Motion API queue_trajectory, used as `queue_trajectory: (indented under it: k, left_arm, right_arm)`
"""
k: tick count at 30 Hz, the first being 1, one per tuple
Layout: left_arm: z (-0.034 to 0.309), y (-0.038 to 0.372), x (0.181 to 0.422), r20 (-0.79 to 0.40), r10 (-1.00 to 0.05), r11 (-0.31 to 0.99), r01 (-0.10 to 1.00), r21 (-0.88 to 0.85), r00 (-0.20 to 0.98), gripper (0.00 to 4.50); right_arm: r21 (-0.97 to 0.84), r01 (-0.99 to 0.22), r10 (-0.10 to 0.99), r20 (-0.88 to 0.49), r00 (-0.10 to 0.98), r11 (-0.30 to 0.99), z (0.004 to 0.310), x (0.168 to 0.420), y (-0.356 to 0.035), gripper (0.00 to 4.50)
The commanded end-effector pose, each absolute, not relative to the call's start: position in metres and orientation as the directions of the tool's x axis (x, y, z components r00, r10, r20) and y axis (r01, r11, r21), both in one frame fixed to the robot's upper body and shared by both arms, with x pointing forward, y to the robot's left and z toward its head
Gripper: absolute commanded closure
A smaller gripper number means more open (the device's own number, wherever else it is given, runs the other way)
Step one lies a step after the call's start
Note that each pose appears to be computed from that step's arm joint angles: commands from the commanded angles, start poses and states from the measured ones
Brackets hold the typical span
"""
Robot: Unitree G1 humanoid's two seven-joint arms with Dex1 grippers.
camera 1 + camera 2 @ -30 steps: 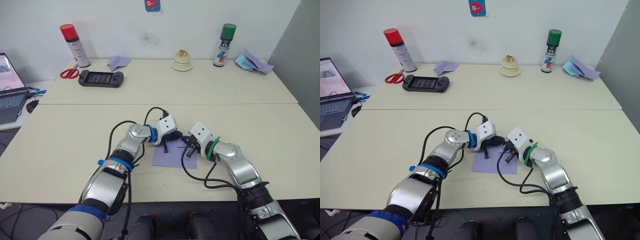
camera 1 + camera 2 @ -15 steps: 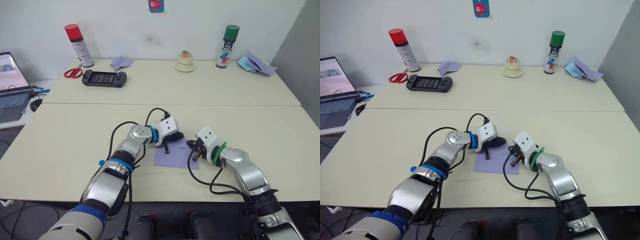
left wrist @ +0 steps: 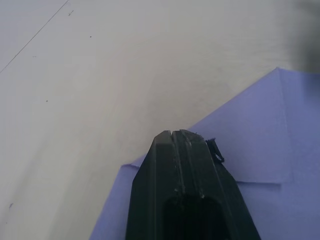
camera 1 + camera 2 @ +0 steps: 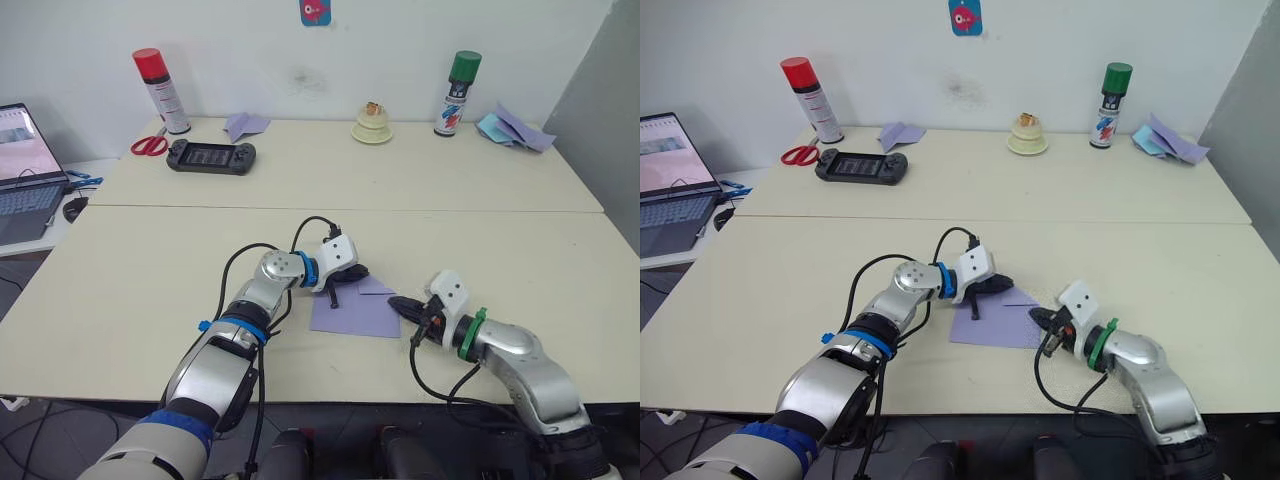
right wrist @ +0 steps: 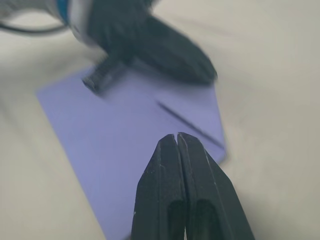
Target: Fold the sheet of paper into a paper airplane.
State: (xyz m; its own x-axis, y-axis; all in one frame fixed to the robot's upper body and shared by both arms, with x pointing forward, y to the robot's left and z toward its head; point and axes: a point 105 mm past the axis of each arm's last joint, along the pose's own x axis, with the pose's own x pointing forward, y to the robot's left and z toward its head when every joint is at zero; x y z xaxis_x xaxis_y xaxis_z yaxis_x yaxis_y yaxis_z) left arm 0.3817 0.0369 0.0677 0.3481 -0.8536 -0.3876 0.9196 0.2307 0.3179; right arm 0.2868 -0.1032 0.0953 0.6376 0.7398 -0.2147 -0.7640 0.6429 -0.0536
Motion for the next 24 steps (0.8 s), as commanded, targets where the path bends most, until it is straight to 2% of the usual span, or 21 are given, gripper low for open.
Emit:
queue_trajectory:
  k: [1,5,8,16,24]
  left_arm:
    - [0.041,0.040,0.371,-0.481,-0.824,0.189,0.945,0.267,0.301,4.50]
    - [0.045,0.036,0.372,-0.471,-0.831,0.178,0.943,0.280,0.296,4.50]
    - [0.049,0.032,0.372,-0.462,-0.838,0.169,0.942,0.288,0.292,4.50]
    - [0.061,0.020,0.372,-0.420,-0.864,0.162,0.943,0.290,0.278,4.50]
    - [0.049,0.024,0.376,-0.460,-0.829,0.208,0.939,0.272,0.317,4.50]
  right_arm:
    - [-0.111,-0.761,0.741,-0.174,0.648,0.639,0.111,0.294,-0.097,4.46]
    - [-0.162,-0.730,0.691,-0.241,0.681,0.663,0.098,0.315,-0.091,4.46]
    - [-0.160,-0.745,0.693,-0.284,0.663,0.648,0.086,0.324,-0.082,4.46]
    - [-0.152,-0.774,0.693,-0.365,0.622,0.615,0.063,0.326,-0.073,4.46]
    - [-0.140,-0.777,0.673,-0.422,0.608,0.614,0.051,0.326,-0.072,4.46]
